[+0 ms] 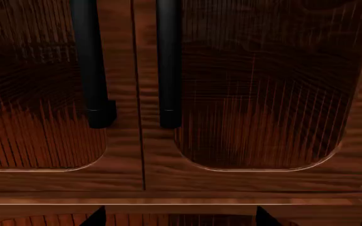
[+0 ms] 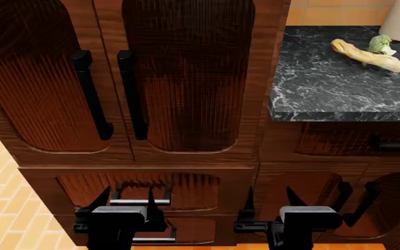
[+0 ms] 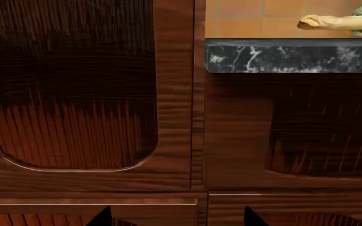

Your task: Open the microwave door

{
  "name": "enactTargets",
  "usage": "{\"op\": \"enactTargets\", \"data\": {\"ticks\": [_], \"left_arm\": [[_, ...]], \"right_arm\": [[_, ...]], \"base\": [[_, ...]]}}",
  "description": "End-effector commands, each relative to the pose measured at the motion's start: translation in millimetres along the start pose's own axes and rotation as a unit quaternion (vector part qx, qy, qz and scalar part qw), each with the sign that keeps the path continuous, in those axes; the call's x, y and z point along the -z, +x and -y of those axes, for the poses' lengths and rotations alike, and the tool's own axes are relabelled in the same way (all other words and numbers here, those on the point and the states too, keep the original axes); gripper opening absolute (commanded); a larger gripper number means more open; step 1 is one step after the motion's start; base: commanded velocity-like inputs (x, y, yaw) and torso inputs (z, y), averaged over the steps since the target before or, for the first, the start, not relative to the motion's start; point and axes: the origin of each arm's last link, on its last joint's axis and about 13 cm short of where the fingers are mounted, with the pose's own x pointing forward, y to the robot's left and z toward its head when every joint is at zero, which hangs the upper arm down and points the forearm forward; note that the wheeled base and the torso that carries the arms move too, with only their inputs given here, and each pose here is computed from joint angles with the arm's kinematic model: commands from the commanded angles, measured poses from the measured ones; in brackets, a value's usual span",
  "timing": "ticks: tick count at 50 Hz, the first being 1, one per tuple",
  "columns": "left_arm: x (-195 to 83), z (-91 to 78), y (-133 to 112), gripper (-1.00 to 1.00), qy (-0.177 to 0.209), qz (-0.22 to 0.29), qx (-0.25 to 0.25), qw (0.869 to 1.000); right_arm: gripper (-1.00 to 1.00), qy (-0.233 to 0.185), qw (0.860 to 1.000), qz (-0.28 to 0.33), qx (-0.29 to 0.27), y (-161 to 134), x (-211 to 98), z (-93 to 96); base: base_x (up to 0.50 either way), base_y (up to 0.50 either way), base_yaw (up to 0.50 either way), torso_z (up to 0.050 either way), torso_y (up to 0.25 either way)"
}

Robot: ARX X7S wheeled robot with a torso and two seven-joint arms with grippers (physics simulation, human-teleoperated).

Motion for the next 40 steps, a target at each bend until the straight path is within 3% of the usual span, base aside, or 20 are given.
{"op": "enactTargets", "data": {"ticks": [1, 12, 29, 33, 40], "left_arm": [[0.0, -0.1, 0.1, 1.00, -0.001, -0.001, 0.000, 1.000], [0.7, 0.5, -1.5, 1.00, 0.004, 0.003, 0.006, 1.000], [-12.3, -2.3, -5.7, 1.00, -0.019, 0.026, 0.007, 0.999], [-33.8, -3.8, -8.0, 1.00, -0.015, 0.058, -0.001, 0.998], [-97.1, -6.1, -18.3, 1.00, -0.006, 0.134, 0.006, 0.991]], "right_arm": [[1.00, 0.000, 1.000, 0.000, 0.000, -0.3, -0.3, -0.4], [1.00, 0.004, 1.000, -0.005, -0.003, -0.9, 0.4, -0.5], [1.00, 0.004, 1.000, 0.004, 0.008, -0.5, -5.0, -0.2], [1.00, 0.004, 1.000, 0.021, 0.011, 3.0, -20.9, 2.1], [1.00, 0.007, 0.994, 0.103, 0.028, 7.7, -82.7, 9.6]], "base": [[0.00, 0.00, 0.00, 0.000, 0.000], [0.00, 0.00, 0.00, 0.000, 0.000], [0.00, 0.00, 0.00, 0.050, 0.000], [0.00, 0.00, 0.00, 0.050, 0.000], [0.00, 0.00, 0.00, 0.050, 0.000]]}}
